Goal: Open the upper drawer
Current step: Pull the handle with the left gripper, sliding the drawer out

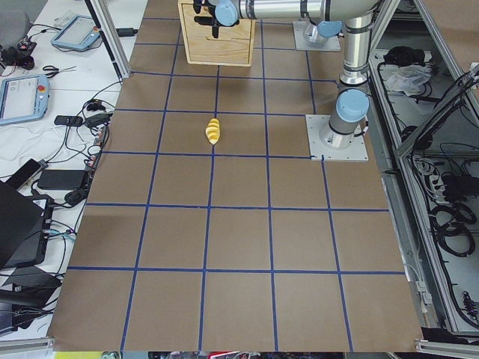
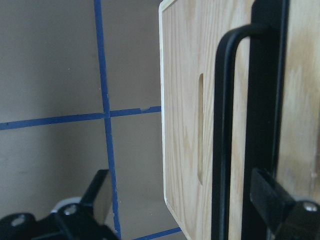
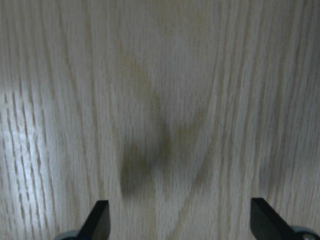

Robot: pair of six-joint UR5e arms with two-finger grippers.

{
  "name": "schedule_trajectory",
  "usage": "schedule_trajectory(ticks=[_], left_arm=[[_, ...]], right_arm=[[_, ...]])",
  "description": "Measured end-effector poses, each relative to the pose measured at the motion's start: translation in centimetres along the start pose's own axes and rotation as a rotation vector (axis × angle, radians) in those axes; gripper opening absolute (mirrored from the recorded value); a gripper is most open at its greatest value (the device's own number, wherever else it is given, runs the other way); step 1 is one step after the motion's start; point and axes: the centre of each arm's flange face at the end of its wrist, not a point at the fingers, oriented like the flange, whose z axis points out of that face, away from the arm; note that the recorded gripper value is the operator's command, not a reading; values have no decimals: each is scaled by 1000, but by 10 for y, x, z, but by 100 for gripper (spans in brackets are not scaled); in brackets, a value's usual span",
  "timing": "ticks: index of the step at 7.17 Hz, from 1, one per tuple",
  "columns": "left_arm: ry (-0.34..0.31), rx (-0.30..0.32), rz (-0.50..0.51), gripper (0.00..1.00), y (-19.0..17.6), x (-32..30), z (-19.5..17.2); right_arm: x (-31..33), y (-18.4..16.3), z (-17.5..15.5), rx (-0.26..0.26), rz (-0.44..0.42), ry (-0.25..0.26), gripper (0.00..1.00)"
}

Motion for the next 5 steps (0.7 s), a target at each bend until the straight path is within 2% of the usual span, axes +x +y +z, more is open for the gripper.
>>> schedule_trajectory(ticks=[2, 5], left_arm=[[-10, -12, 32, 100, -3, -6, 13], [-70, -24, 15, 100, -15, -54, -1]], right_arm=[[0, 0, 0, 0, 0, 0, 100], [0, 0, 0, 1, -1, 0, 100]])
